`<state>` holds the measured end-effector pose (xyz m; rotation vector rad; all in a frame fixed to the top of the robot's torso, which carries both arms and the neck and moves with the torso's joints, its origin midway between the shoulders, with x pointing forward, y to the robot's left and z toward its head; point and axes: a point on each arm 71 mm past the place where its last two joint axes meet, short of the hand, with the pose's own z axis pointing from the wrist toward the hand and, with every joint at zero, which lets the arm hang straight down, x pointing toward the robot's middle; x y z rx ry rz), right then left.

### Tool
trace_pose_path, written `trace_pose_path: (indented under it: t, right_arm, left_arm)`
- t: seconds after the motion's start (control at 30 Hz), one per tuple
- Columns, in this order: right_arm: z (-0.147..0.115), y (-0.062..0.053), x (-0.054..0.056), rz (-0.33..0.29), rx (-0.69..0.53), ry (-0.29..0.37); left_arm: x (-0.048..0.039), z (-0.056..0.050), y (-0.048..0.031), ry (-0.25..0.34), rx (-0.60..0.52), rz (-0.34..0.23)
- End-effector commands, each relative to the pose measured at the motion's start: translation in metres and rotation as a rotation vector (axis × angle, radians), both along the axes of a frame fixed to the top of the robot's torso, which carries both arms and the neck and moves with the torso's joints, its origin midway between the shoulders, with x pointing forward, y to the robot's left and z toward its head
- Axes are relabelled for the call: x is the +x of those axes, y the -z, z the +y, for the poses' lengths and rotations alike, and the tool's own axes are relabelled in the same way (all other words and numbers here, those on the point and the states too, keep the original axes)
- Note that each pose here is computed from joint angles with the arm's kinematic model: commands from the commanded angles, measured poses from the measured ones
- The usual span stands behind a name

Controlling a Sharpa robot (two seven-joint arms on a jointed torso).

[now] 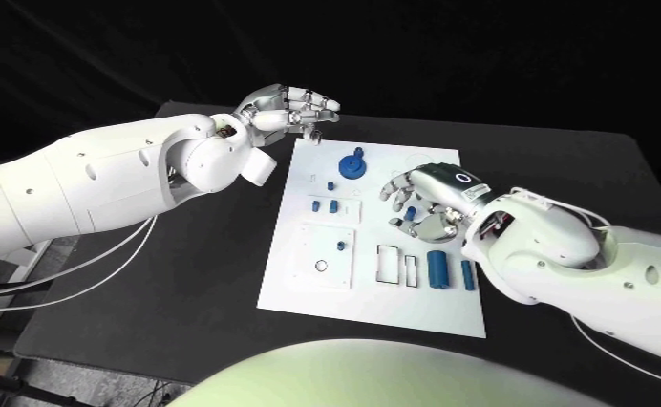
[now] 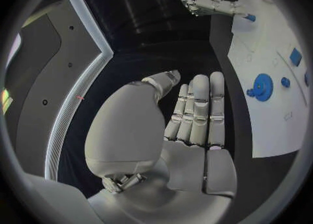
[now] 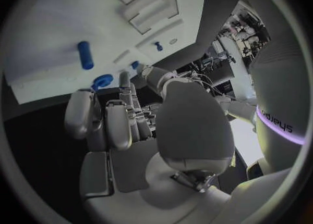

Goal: Assemble the parts on the task board

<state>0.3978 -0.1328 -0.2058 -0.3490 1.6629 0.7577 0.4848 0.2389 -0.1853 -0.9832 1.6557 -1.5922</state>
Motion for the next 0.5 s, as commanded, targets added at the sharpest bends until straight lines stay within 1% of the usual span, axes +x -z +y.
trace_pose_path:
  t: [0.03,0.23,0.4,0.5]
  right_arm:
    - [-0.012,-0.001,0.006,0.045,-0.055,0.035]
    - [-0.03,0.0,0.017,0.067,-0.129,0.066]
    - [-0.035,0.005,0.021,0.083,-0.156,0.07]
    - [-0.034,0.007,0.021,0.081,-0.148,0.066]
  left_arm:
    - [-0.0008,-0.003,0.0002,0.023,-0.008,-0.002]
    - [-0.0016,-0.004,0.0023,0.031,-0.01,0.004]
    - [-0.0023,-0.004,0.0048,0.035,-0.008,0.01]
    - [-0.0026,-0.004,0.0055,0.036,-0.008,0.012]
